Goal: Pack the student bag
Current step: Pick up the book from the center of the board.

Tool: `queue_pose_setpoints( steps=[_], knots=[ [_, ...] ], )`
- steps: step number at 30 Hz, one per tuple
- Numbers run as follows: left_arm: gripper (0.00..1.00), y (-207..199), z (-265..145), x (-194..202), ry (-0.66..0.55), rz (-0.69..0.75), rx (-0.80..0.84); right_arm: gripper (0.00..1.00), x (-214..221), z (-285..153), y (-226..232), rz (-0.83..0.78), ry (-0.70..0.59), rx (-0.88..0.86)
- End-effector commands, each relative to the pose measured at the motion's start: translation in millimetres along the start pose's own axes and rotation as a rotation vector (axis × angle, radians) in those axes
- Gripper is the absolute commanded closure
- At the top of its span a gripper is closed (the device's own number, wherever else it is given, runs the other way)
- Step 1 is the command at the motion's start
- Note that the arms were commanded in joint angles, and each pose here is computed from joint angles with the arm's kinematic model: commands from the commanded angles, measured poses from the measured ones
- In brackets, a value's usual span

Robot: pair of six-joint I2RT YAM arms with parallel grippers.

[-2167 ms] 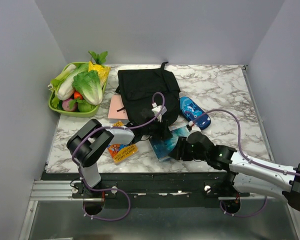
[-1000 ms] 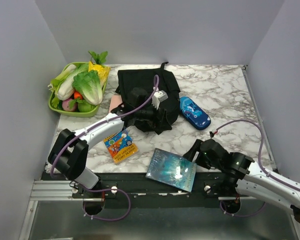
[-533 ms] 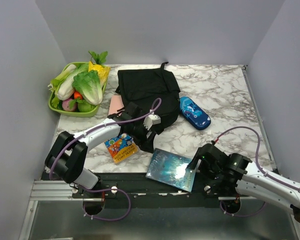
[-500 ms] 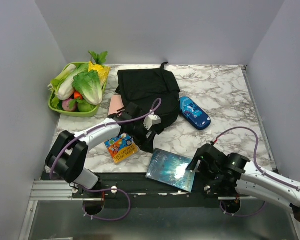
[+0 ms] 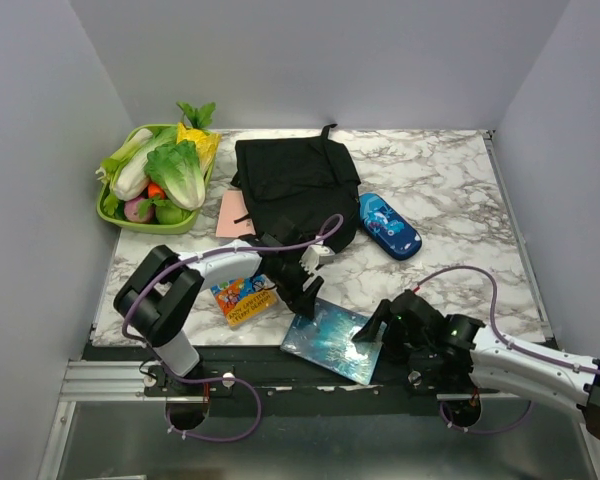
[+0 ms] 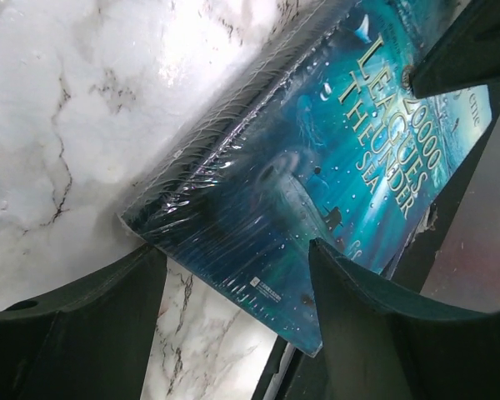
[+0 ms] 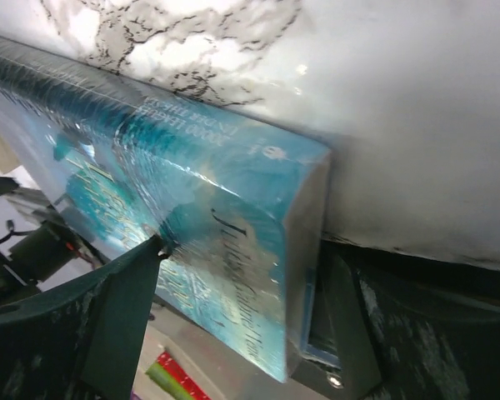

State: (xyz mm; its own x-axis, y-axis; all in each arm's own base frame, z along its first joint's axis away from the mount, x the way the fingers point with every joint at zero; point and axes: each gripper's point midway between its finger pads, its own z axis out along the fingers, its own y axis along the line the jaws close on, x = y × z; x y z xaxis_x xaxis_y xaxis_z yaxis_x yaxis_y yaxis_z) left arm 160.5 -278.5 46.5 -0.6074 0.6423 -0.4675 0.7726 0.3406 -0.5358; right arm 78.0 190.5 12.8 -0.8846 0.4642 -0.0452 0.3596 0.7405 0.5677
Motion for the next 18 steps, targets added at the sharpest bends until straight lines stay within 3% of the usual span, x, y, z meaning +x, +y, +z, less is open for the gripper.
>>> queue_pose_setpoints(
  steps=[1,5,10,18],
  knots=[
    [0.25,-3,11,3,0.028,0.010,0.028,0.17,5,14,6,0.054,0.028,-0.066],
    [0.28,-11,15,-2,0.013,0.023,0.037,0.28,-3,15,27,0.101,-0.012,-0.186],
    [0.29,-20,19,-5,0.001,0.013,0.063,0.50,-33,-13,78,0.102,-0.160,-0.387],
    [0.32,-39,15,-39,-0.084,-0.029,0.133,0.47,-48,-36,119,0.054,-0.252,-0.556]
  ],
)
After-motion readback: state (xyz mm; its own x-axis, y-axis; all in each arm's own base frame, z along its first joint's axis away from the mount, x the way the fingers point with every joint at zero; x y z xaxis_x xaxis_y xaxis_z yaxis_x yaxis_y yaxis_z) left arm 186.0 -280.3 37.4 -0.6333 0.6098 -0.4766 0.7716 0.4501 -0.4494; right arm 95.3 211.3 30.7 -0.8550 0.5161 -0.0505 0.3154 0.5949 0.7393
